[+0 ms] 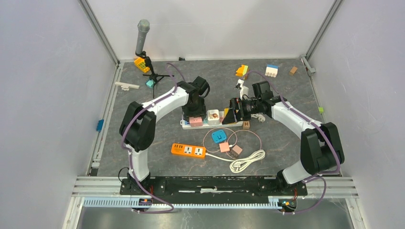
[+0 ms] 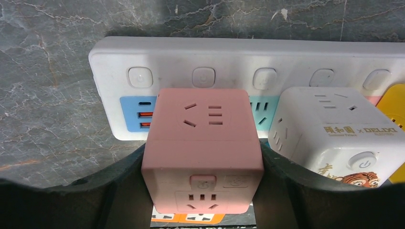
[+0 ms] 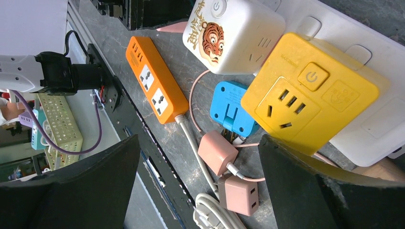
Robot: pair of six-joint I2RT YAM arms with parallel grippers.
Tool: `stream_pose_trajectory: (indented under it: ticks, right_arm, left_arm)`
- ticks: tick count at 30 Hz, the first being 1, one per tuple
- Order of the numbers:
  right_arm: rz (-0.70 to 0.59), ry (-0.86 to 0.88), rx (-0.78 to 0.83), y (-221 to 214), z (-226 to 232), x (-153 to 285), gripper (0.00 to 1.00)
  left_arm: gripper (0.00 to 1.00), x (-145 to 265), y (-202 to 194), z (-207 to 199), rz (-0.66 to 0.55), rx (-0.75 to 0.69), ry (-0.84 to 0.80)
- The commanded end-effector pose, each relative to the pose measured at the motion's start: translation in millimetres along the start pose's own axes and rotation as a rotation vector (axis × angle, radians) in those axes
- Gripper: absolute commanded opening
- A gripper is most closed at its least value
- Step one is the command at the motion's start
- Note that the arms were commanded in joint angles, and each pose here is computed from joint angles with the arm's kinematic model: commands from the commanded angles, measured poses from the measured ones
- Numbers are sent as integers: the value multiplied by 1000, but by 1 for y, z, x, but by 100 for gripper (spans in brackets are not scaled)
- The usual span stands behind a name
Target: Insert the plug
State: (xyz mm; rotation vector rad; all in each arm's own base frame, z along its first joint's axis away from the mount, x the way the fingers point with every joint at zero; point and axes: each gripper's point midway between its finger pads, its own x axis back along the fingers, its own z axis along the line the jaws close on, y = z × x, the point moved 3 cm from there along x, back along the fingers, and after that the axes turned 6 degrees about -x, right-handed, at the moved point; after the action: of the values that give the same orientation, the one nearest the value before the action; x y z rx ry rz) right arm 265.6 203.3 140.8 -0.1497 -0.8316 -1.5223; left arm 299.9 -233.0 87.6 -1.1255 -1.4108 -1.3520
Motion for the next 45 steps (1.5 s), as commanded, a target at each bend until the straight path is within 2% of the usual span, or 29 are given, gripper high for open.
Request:
stream_pose_trajectory:
  ticks: [1, 24, 31, 33, 35, 40, 42, 45]
  right_arm:
    - [-24, -5, 38, 5, -2, 1, 98]
    - [-15, -16, 32, 3, -2, 3, 98]
    - [-20, -17, 35, 5, -1, 3, 98]
    - [-22, -17, 37, 6, -1, 3, 98]
    - [-21, -18, 34, 6, -1, 3, 98]
    - [-25, -17, 41, 7, 1, 4, 98]
    - [-28, -23, 44, 9, 1, 6, 98]
    - [-35, -26, 50, 10, 3, 7, 98]
  left_arm:
    - [2, -52, -47, 22, 206, -26, 142]
    - [2, -81, -52, 22, 301, -85, 165]
    - [4, -72, -46, 21, 267, -86, 158]
    - [12, -66, -41, 19, 245, -85, 149]
    - [27, -59, -36, 17, 220, -81, 138]
    - [74, -33, -20, 12, 139, -51, 98]
    - [83, -19, -12, 10, 100, -38, 73]
    - [90, 3, -1, 10, 57, -23, 35]
